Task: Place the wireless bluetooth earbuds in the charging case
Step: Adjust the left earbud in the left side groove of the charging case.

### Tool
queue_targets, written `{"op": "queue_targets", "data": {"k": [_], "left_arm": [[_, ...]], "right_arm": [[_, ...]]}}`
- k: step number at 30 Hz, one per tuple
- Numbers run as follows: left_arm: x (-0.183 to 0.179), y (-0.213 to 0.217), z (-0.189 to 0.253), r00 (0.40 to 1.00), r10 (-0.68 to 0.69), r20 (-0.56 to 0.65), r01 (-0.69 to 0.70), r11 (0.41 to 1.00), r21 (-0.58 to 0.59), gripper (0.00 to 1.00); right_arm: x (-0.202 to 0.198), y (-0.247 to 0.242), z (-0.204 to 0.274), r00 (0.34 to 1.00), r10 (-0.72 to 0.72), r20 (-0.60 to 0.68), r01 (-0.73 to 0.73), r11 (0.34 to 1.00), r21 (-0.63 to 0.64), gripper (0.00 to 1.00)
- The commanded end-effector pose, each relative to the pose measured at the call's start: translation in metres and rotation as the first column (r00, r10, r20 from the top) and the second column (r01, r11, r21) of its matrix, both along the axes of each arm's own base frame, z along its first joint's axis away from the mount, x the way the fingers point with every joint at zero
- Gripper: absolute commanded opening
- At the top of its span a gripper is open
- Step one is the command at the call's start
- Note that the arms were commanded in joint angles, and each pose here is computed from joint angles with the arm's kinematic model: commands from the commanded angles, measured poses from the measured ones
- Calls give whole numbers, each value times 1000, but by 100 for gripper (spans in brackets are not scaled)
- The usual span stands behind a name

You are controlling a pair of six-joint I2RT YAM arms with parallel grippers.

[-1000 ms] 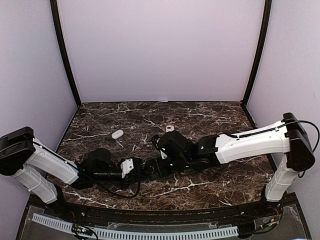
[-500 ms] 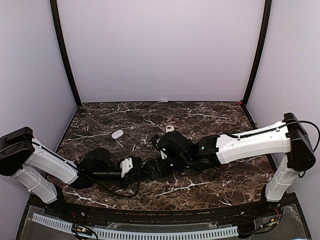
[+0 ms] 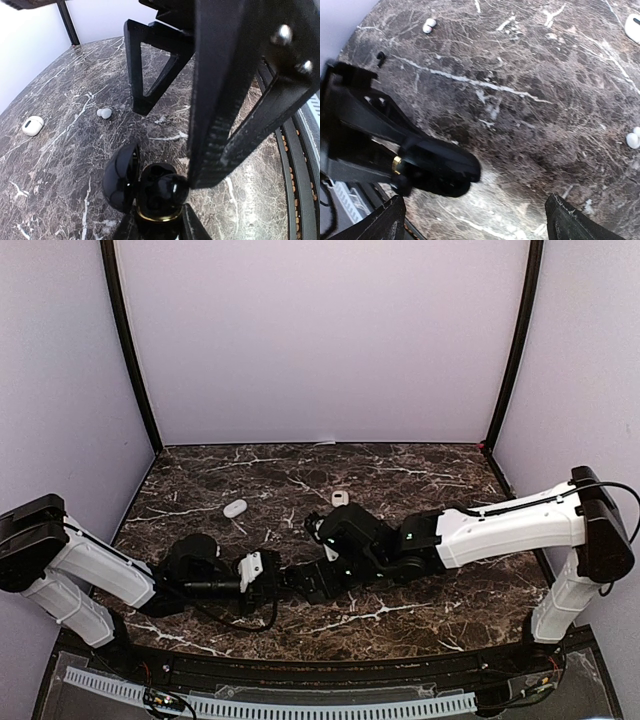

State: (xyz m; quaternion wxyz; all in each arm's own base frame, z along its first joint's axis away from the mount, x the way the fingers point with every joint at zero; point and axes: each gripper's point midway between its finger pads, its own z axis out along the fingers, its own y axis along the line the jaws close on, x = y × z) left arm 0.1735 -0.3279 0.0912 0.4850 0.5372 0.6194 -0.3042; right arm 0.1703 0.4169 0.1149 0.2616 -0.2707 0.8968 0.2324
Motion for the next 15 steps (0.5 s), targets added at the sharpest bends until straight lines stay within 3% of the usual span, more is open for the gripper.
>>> {"op": "queue_targets", "data": {"k": [1, 8, 15], "left_arm": [[-4, -3, 23, 999, -31, 27, 33, 996, -79, 12], [-6, -4, 22, 999, -39, 23, 41, 996, -80, 12], [-5, -3, 21, 999, -38, 19, 40, 996, -80, 12]], "right_arm": [[7, -23, -3, 994, 28, 102, -19, 996, -88, 97], [11, -28, 6, 984, 61, 167, -44, 993, -106, 98], [3, -22, 23, 982, 90, 164, -89, 996, -15, 98]]}}
